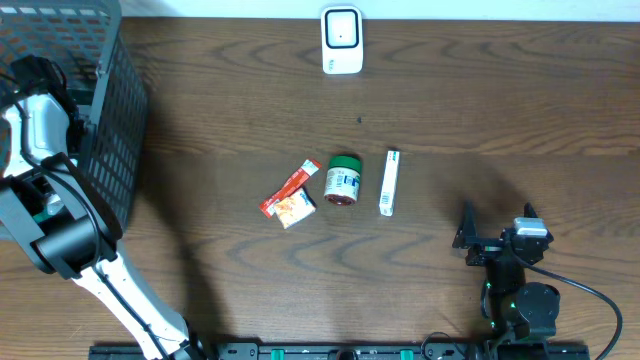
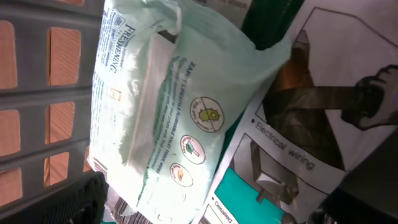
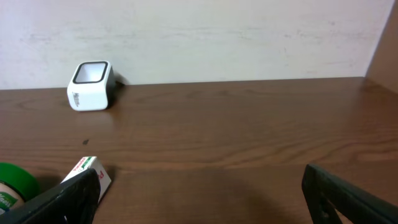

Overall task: Scan the item barcode
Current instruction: 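Reach the left gripper into the basket and grasp the green glove packs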

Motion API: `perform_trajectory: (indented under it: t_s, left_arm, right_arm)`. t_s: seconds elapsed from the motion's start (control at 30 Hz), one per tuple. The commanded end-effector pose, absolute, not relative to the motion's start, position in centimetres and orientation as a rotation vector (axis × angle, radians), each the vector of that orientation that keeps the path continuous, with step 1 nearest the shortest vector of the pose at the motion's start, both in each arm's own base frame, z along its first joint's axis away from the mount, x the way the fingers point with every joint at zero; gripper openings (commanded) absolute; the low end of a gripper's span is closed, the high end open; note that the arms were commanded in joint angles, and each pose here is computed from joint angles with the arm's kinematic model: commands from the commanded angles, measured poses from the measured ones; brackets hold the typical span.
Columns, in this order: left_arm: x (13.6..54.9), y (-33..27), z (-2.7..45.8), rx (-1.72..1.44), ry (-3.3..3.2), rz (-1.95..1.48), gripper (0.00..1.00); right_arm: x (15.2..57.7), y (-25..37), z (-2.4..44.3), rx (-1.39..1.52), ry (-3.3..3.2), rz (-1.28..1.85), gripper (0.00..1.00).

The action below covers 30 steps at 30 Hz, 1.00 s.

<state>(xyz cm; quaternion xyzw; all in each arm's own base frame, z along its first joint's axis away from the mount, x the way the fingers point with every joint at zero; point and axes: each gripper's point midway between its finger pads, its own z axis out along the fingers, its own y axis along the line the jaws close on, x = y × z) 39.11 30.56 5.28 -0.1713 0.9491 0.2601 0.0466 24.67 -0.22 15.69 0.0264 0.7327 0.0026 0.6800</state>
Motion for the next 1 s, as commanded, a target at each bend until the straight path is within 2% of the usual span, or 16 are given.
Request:
perform_trajectory:
  t_s: [0.0,0.33,0.43,0.53,0.67,0.7,0.8,0.87,0.97]
  left_arm:
    - [38.1,31.4,4.2,-0.588,2.907,0.833,0.98]
    - [36.3,30.5,-0.3,-0.589,2.931,0.816,0.97]
    - [35.8,30.2,-1.3,-0.588,2.94,0.808,0.69]
    - [36.2,29.4,-1.8,-0.578,2.944,0.728,0.53]
    - [36.5,29.6,-1.2,-0.58,2.927,0.729,0.24]
    - [36.6,29.6,-0.8,-0.58,2.919,0.732,0.14]
    - [37.2,30.0,1.5,-0.586,2.864,0.746,0.08]
    - [37.9,30.2,4.2,-0.59,2.8,0.76,0.08]
    - [38.6,30.3,10.1,-0.62,2.651,0.782,0.07]
  right_arm:
    - [24.7,0.0,15.6,0.063,1.647,0.022,0.99]
    - [24.7,0.0,15.6,0.063,1.647,0.022,0.99]
    - [24.7,0.0,15.6,0.063,1.647,0.022,0.99]
    - [24.7,0.0,15.6,0.063,1.647,0.022,0.99]
    - [24.7,0.0,15.6,0.063,1.647,0.022,0.99]
    - [24.7,0.0,15.6,0.063,1.647,0.022,0.99]
    - [24.7,0.0,15.6,0.063,1.647,0.022,0.99]
    - [24.7,0.0,15.6,0.063,1.647,0.022,0.99]
    - [24.7,0.0,15.6,0.062,1.647,0.022,0.99]
